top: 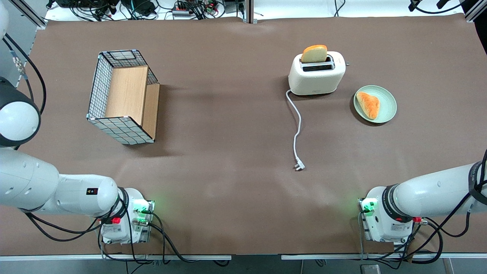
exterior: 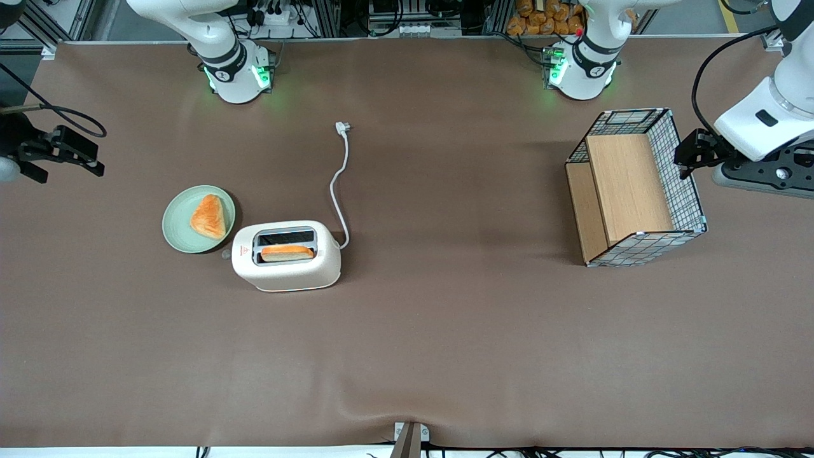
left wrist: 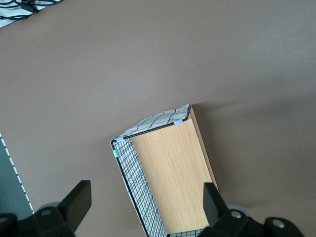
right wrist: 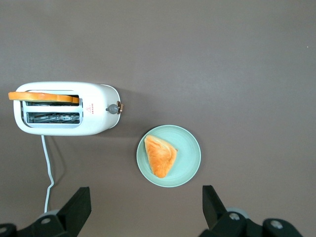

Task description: Press toaster button with right arm

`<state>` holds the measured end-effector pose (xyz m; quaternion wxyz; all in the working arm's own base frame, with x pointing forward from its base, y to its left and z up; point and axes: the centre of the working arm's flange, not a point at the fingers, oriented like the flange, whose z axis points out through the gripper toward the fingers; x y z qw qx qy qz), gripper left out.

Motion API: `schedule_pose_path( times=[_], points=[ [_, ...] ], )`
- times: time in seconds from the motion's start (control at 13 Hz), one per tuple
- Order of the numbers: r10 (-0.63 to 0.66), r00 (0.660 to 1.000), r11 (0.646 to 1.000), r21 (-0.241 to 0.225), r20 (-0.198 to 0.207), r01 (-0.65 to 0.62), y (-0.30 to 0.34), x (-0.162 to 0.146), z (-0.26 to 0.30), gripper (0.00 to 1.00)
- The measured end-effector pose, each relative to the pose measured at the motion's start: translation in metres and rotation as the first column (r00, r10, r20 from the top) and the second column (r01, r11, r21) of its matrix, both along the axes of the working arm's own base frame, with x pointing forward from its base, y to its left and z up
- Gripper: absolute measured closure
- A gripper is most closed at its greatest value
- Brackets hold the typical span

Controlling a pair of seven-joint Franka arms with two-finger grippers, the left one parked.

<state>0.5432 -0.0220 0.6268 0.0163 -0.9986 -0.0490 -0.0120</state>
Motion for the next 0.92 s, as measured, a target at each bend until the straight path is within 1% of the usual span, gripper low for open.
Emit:
schedule_pose_path(
  times=[0.38,0.92],
  points=[
    [-0.089,0.996,0.996,0.002,-0.025,0.089,-0.002,-0.007,0.002,0.00],
    [-0.114,0.993,0.993,0.002,-0.021,0.114,-0.008,-0.012,0.008,0.00]
  ],
)
